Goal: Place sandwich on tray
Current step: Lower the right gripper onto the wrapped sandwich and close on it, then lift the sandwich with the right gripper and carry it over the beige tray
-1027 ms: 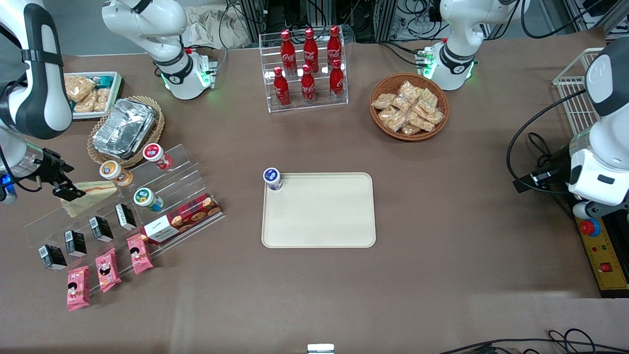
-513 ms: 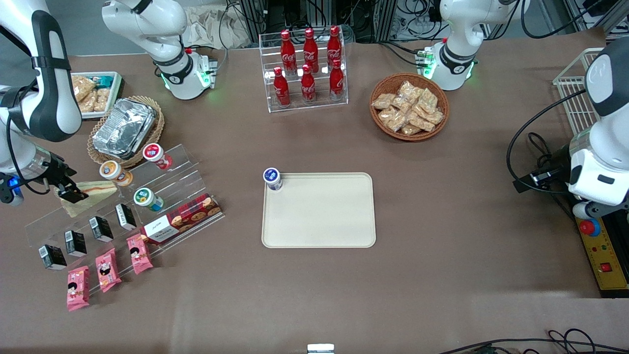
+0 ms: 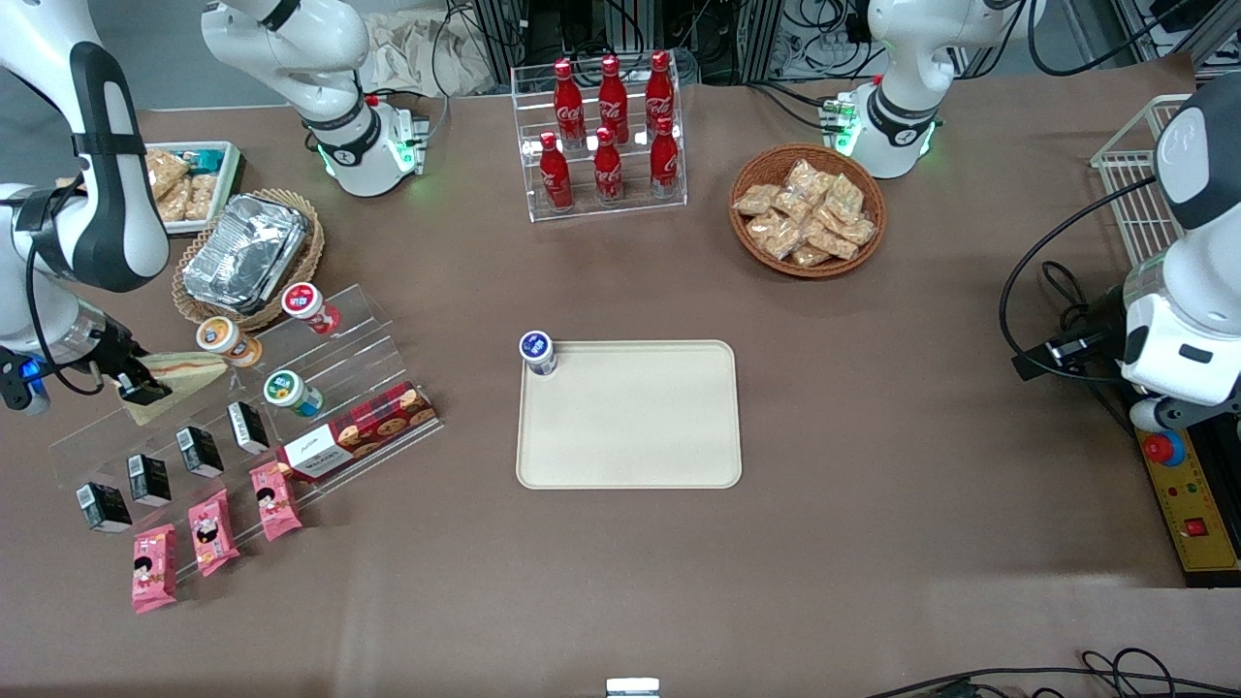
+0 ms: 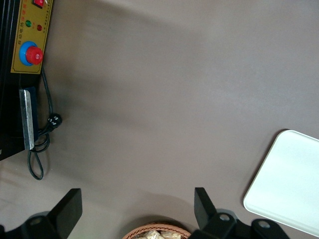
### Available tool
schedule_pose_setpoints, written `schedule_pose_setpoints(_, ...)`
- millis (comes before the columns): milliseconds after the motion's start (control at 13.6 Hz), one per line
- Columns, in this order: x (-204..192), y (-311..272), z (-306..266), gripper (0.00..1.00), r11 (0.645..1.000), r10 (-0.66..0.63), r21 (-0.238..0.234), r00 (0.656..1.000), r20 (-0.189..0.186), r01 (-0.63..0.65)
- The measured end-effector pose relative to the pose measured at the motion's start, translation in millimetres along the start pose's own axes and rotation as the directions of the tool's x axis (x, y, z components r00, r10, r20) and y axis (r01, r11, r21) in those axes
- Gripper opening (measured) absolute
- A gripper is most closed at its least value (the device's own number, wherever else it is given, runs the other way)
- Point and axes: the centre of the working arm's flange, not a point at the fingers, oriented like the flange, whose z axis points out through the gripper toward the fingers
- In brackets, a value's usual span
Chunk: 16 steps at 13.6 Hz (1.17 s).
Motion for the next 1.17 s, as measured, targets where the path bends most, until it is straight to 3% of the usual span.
schedule_pose_setpoints(147, 1, -1, 0, 0.50, 1.000, -0.001, 0.003, 1.000, -0.004, 0.001)
schedule_pose_setpoints(293, 4, -2, -5, 0.47, 0.999, -0.032, 0.009, 0.999, -0.014, 0.032)
schedule_pose_setpoints(367, 8, -2, -9, 0.41, 0.998, -0.063, 0.014, 0.998, -0.023, 0.063)
schedule_pose_setpoints(513, 24, 1, -26, 0.37, 0.991, -0.129, 0.029, 0.990, -0.055, 0.131)
schedule_pose_setpoints(807, 53, -2, -94, 0.37, 0.966, -0.251, 0.034, 0.961, -0.113, 0.256)
schedule_pose_setpoints(1027, 47, -23, -145, 0.39, 0.951, -0.303, 0.033, 0.945, -0.122, 0.309)
schedule_pose_setpoints(1173, 27, -49, -169, 0.51, 0.935, -0.343, 0.050, 0.932, -0.112, 0.350)
